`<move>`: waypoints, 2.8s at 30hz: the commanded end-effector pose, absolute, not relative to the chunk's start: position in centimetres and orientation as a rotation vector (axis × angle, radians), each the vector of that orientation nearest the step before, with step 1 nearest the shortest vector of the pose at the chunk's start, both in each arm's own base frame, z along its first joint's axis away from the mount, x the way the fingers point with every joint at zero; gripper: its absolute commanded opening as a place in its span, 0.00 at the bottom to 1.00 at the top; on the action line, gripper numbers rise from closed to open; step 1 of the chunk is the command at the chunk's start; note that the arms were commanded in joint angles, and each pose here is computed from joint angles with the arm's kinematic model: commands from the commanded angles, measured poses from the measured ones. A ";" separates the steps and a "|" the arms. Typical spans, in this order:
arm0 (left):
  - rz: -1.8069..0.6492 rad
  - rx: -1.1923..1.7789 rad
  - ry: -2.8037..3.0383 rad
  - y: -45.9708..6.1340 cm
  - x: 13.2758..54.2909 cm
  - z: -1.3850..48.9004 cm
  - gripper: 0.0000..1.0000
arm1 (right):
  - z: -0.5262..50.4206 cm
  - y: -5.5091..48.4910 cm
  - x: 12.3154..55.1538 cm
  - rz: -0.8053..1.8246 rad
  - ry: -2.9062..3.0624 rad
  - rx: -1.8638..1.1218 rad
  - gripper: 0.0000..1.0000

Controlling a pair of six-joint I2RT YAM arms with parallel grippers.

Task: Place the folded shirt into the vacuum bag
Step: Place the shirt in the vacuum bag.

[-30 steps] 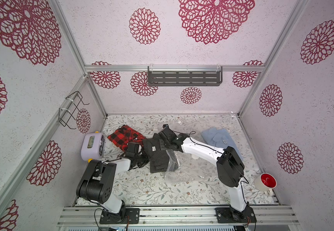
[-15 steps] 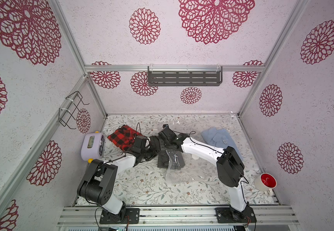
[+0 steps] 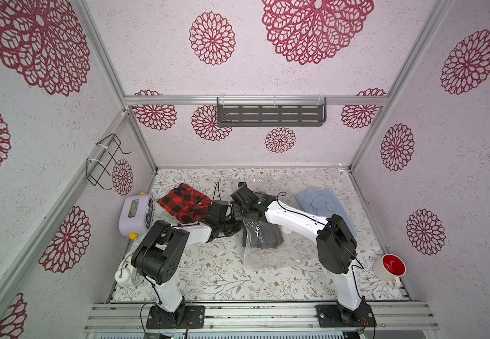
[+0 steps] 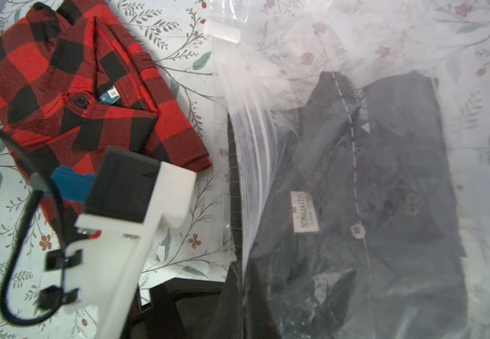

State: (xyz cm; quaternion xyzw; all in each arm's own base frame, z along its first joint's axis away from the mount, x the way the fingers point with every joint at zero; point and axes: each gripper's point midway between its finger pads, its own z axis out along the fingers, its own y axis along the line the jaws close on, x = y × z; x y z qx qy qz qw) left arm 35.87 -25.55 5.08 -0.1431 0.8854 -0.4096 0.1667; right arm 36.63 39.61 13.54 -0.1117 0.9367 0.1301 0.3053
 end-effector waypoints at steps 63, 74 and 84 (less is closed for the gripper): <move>-1.258 -0.286 2.476 -31.7 37.3 5.8 0.12 | 21.5 39.0 37.7 0.361 2.352 -0.231 0.00; -1.443 -0.215 2.405 -35.3 37.2 6.6 0.11 | 20.9 39.5 37.9 0.360 2.363 -0.238 0.00; -1.619 -0.199 2.324 -37.6 36.7 7.5 0.19 | 20.8 39.6 37.9 0.359 2.361 -0.237 0.00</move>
